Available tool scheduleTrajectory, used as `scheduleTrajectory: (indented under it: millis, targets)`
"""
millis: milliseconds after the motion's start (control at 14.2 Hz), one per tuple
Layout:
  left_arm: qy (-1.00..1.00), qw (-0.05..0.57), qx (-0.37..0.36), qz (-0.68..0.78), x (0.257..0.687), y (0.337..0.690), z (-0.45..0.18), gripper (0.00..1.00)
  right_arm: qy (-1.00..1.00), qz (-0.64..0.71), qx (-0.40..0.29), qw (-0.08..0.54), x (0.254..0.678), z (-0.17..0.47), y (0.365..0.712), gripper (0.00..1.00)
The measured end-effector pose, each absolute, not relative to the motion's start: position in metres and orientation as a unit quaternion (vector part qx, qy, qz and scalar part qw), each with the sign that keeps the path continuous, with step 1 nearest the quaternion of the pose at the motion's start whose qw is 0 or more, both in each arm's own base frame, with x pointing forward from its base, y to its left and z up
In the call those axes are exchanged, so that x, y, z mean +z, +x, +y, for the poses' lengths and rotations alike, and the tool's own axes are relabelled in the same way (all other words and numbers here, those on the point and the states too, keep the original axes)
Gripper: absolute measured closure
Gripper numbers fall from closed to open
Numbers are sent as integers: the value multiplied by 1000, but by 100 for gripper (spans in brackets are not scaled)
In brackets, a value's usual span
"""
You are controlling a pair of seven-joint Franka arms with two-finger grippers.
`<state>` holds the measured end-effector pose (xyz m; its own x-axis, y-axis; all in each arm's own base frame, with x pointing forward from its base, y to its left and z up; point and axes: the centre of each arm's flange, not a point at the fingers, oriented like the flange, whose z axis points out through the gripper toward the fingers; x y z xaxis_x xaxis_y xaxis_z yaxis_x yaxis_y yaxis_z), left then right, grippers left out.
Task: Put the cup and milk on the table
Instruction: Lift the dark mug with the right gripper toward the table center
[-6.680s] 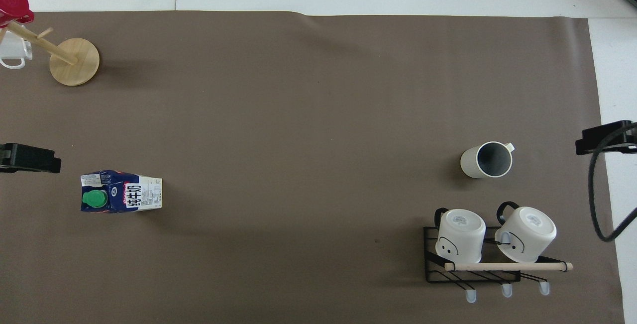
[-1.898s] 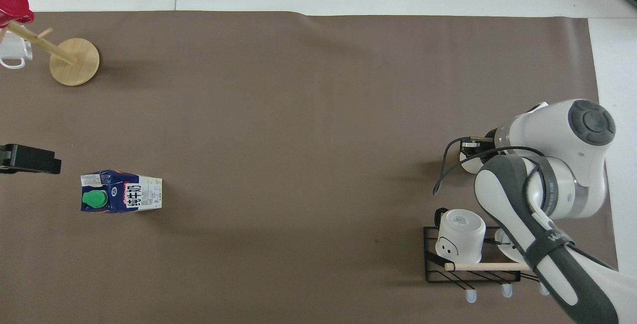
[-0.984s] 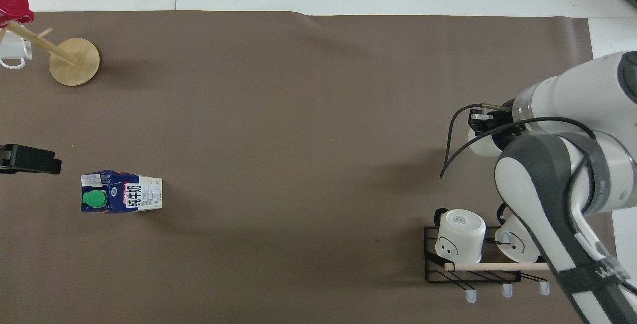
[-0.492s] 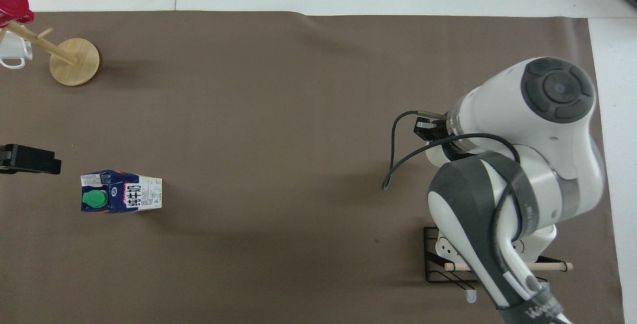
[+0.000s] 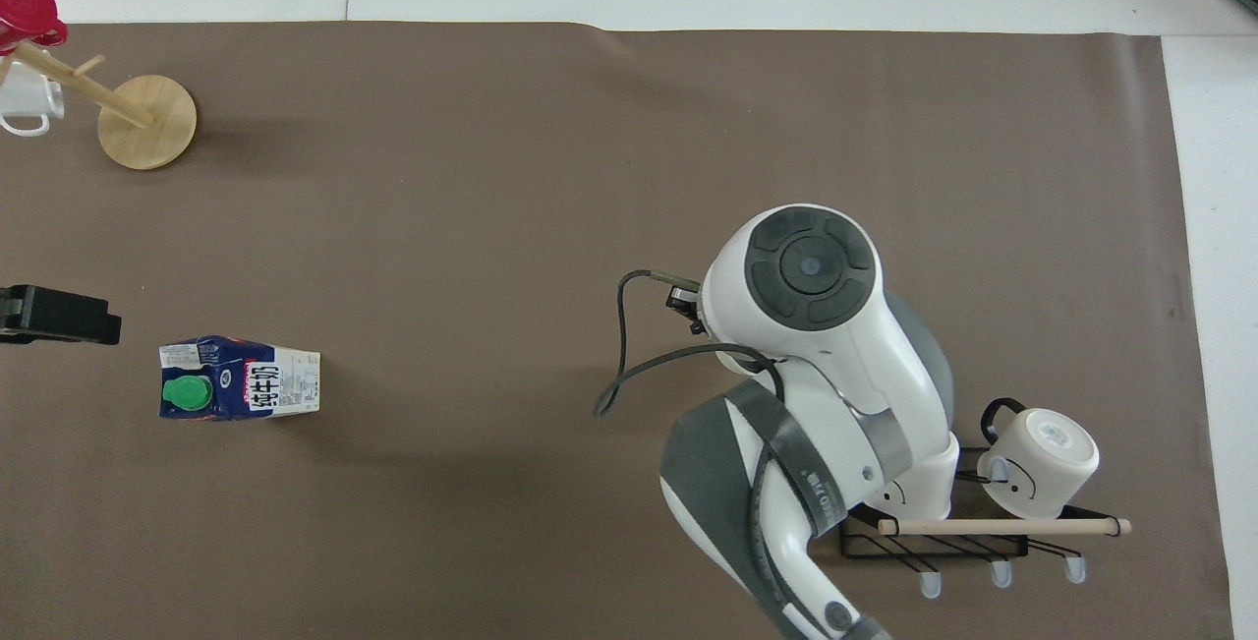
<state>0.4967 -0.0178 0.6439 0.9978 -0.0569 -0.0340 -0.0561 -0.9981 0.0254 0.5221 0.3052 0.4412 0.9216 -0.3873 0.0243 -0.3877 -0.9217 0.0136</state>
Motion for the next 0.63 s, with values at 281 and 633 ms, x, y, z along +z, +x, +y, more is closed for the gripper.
scheduleTrajectory:
  millis: [281,633]
  targets:
    - [999,12,-17,-32,644,496,-21,0,980,-200,19,0,419,341,514,96]
    - [999,11,-18,-34,641,493,-22,0,979,-201,24,-5,377,386,500,96]
